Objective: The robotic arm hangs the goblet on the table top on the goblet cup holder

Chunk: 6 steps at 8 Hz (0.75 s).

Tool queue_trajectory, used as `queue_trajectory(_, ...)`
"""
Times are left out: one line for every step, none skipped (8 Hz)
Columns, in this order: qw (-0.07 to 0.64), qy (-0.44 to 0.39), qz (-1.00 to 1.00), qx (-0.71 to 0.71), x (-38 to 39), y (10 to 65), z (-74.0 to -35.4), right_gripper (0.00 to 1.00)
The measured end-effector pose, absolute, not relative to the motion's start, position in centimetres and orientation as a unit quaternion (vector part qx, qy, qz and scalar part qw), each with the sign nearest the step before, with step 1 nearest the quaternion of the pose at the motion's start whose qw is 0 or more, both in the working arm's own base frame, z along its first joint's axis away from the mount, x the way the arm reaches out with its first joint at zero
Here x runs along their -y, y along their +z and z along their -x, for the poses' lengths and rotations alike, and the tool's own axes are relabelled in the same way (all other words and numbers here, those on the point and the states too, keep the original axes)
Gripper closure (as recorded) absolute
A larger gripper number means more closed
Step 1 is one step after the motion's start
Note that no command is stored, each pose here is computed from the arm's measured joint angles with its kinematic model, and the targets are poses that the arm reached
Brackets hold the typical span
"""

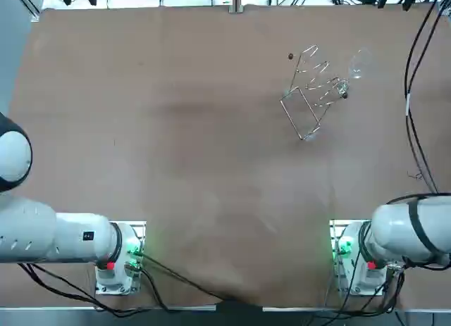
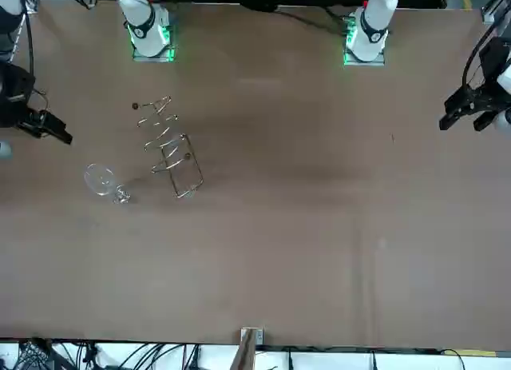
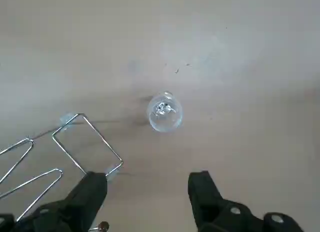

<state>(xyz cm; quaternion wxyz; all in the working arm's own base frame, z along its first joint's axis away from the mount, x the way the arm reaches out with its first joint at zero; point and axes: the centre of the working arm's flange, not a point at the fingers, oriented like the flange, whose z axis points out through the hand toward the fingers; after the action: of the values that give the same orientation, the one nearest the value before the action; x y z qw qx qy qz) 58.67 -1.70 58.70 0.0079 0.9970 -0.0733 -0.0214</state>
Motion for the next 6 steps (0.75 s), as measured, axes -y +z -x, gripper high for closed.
queue_trajectory(0.008, -0.022, -0.997, 0.073, 1.7, 58.7, -58.7, 0.00)
queue_trajectory(0.008, -0.022, -0.997, 0.072, 1.7, 58.7, -58.7, 0.00)
queue_trajectory(0.008, -0.026, -0.997, 0.072, 1.8, 58.6, -58.6, 0.00)
queue_trajectory(0.007, -0.032, -0.997, 0.066, 2.4, 58.4, -58.4, 0.00)
queue_trajectory(0.001, -0.039, -0.999, 0.036, 3.7, 57.8, -58.4, 0.00)
queue_trajectory(-0.017, -0.045, -0.999, 0.001, 5.7, 57.0, -58.3, 0.00)
